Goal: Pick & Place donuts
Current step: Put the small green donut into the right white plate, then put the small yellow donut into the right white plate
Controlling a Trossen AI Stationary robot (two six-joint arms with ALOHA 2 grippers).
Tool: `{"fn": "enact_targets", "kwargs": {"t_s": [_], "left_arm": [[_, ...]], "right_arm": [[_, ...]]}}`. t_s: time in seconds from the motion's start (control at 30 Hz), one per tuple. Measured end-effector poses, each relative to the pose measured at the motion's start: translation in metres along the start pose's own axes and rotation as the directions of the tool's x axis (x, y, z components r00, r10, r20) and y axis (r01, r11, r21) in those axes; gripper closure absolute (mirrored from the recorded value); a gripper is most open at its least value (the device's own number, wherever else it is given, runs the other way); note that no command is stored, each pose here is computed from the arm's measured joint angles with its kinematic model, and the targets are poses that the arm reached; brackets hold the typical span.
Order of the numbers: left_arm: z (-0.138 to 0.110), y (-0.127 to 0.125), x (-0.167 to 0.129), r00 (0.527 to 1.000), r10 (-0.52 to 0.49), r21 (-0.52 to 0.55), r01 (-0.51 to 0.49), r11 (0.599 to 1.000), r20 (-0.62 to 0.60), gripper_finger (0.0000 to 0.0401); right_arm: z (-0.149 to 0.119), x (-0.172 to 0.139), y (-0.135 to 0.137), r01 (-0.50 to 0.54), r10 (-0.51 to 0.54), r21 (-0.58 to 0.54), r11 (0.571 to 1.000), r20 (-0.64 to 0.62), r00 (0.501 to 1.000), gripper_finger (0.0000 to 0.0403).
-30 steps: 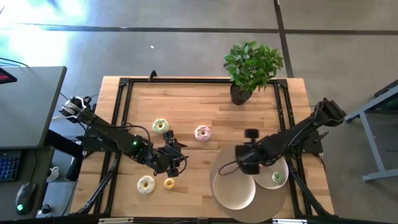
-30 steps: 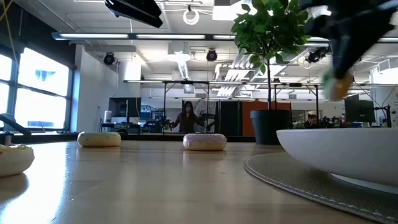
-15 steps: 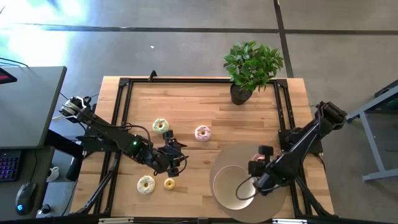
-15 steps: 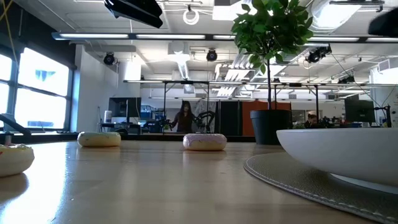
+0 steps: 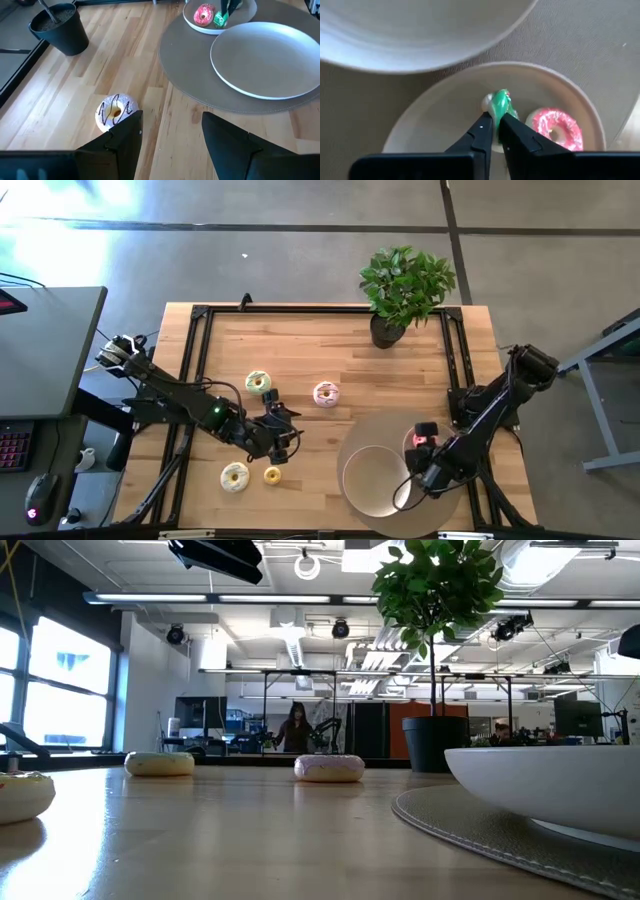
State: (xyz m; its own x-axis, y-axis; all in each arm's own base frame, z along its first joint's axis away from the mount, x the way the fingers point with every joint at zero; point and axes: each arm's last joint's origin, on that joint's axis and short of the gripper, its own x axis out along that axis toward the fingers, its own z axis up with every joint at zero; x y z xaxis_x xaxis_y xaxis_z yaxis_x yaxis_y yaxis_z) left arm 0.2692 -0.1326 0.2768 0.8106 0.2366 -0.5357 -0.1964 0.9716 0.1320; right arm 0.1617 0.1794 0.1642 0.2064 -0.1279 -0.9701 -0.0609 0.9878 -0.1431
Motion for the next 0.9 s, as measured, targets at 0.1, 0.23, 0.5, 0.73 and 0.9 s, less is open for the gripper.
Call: {"fn": "enact_targets", "kwargs": {"t_s": [0.1,0.23,0.5,0.73,0.9], "left_arm": [[0.0,0.001,0.0,1.0,0.019,0.0,-0.019,1.0,0.007,0.0201],[0.0,0.001,0.0,1.0,0.02,0.001,-0.02,1.0,0.007,0.0201],[0.0,0.001,0.0,1.0,0.02,0.002,-0.02,1.0,0.007,0.0201],[-0.009,-0.001,-0.001,0.988,-0.101,-0.027,0.098,0.995,-0.114,0.0201],[-0.027,-0.006,0.004,0.907,-0.249,-0.183,0.196,0.963,-0.339,0.0201]], "right_arm": [[0.002,-0.002,0.0,-0.015,0.015,0.006,1.0,-0.006,1.0,0.0335],[0.006,-0.006,0.003,-0.09,0.092,0.045,0.995,-0.049,0.995,0.0301],[0.018,-0.024,0.011,-0.18,0.181,0.041,0.983,-0.043,0.982,0.0243],[0.05,-0.046,0.009,-0.039,0.029,0.031,0.999,0.277,0.96,0.022],[0.078,-0.045,-0.002,0.142,-0.194,0.137,0.98,0.565,0.802,0.022]]}}
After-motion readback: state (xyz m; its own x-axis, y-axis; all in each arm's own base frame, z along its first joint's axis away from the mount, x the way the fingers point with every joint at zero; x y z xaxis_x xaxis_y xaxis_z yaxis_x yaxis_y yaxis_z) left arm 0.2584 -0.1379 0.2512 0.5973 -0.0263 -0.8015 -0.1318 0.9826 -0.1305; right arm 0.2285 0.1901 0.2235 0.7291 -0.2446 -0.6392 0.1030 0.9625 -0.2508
